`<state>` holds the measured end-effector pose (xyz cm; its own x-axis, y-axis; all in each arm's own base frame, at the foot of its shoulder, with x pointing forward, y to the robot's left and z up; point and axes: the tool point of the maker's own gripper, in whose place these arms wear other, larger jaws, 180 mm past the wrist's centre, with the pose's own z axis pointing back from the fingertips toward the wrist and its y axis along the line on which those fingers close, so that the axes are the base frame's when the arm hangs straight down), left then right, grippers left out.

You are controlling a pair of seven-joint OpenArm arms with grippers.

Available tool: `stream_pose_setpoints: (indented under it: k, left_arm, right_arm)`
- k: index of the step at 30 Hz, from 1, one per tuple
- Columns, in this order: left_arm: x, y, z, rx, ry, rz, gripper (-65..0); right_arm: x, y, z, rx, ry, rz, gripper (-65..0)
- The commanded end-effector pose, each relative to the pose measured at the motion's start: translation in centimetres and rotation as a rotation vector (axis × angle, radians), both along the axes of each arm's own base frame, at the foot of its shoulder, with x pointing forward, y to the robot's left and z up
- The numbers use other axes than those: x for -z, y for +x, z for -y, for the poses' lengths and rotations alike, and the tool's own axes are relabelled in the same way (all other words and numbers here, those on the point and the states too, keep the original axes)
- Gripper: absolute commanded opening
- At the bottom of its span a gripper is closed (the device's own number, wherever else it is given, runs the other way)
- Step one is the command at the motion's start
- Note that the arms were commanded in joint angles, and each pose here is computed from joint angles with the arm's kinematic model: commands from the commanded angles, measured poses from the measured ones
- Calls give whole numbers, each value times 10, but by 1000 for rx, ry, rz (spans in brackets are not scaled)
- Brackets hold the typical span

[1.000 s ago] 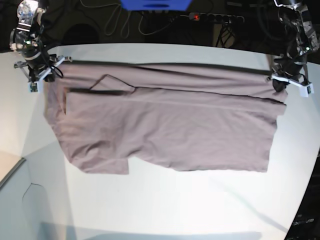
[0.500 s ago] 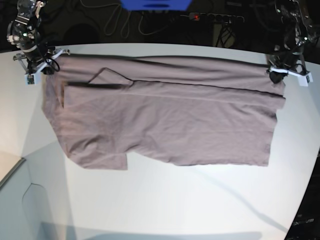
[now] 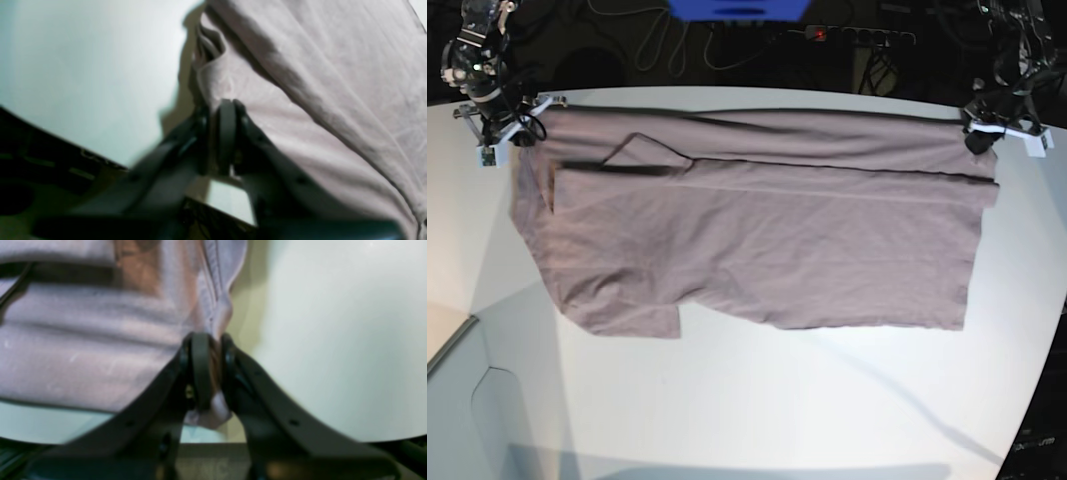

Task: Layout the t-shirt on the table in an organized manner, then fold the t-shirt properly
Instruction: 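Drag the folded shirt toward the arms with both grippers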

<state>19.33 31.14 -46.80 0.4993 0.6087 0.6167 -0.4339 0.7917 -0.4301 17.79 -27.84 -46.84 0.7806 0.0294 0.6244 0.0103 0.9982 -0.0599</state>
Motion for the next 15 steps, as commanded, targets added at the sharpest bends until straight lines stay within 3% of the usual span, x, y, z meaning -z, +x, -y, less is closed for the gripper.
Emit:
stream_pose_setpoints:
  k: [1, 3, 5, 11, 15]
  left_arm:
    - [-11, 6, -8, -3, 21, 36, -533]
    - [-11, 6, -8, -4, 21, 36, -435]
    - [-13, 7, -10, -3, 26, 39, -370]
    - [-46, 17, -18, -2, 82, 120, -352]
    - [-78, 24, -23, -19, 128, 198, -352]
  right_arm:
    - [-9, 6, 3, -22, -11, 27, -650]
    - [-8, 6, 2, -25, -10, 25, -643]
    - [-9, 6, 2, -26, -11, 27, -588]
    - [-11, 8, 4, -17, -13, 40, -411]
    - [-20, 9, 22, 70, -21, 80, -335]
